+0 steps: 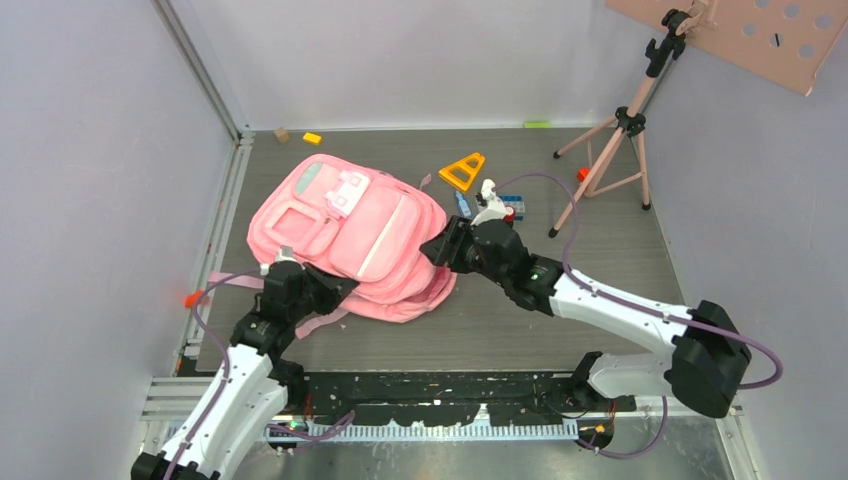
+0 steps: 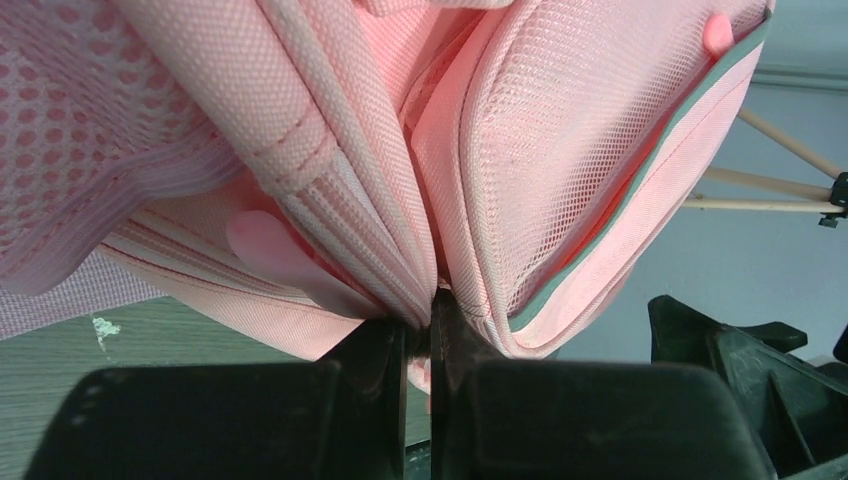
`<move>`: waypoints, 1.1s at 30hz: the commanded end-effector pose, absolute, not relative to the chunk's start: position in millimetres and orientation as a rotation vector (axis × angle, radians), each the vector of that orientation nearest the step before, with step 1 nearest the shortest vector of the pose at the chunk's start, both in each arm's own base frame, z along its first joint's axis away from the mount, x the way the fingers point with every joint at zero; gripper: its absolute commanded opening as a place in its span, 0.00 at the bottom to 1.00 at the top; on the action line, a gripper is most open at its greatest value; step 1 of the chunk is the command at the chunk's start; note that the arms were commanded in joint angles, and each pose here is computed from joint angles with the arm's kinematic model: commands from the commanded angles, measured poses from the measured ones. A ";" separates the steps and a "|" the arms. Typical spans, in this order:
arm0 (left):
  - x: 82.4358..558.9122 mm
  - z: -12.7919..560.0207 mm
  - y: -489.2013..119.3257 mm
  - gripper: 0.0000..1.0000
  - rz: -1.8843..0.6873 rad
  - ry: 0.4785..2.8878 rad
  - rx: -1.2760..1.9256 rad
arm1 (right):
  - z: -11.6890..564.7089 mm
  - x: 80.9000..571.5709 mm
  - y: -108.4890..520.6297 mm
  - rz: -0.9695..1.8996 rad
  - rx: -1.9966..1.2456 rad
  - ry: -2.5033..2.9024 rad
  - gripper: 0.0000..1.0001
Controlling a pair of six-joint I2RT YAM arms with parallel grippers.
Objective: Pack the student bag
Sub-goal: Zip the student bag at the center of the board.
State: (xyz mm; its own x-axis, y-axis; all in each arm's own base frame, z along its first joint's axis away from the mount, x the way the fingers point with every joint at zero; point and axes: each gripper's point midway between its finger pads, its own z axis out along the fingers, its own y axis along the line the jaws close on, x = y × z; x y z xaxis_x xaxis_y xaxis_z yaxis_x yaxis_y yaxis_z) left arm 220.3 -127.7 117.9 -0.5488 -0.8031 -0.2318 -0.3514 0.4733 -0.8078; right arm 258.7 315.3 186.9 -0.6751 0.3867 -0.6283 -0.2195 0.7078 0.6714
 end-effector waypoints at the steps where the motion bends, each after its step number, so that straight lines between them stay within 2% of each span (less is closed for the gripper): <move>1: 251.2 193.1 -126.1 0.00 -1.071 1.849 -0.876 | 193.6 248.8 299.1 0.947 0.157 2.096 0.58; 6: 255.5 209.3 -128.8 0.00 -1.102 1.815 -0.855 | 193.5 222.2 315.7 1.031 0.124 2.137 0.59; 9: 260.2 221.5 -130.5 0.00 -1.120 1.787 -0.839 | 190.9 201.4 335.5 1.056 0.060 2.161 0.56; 14: 270.5 243.7 -137.0 0.00 -1.164 1.749 -0.802 | 177.0 180.7 359.6 0.879 -0.032 2.201 0.52; 19: 273.7 255.3 -138.6 0.00 -1.175 1.731 -0.781 | 169.8 189.6 366.9 0.605 -0.086 2.167 0.45; 33: 275.5 260.0 -140.3 0.00 -1.193 1.718 -0.781 | 145.7 214.4 372.9 0.363 -0.103 2.091 0.39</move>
State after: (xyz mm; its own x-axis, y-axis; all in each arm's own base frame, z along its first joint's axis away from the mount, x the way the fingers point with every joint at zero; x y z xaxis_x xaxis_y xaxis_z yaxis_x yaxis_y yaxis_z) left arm 247.7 -137.6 165.2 -0.5236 -0.8211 -0.2274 -0.2902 0.4229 -0.8585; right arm 200.3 370.1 126.7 -0.5982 0.0432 -0.8002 -0.2470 0.9400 0.2354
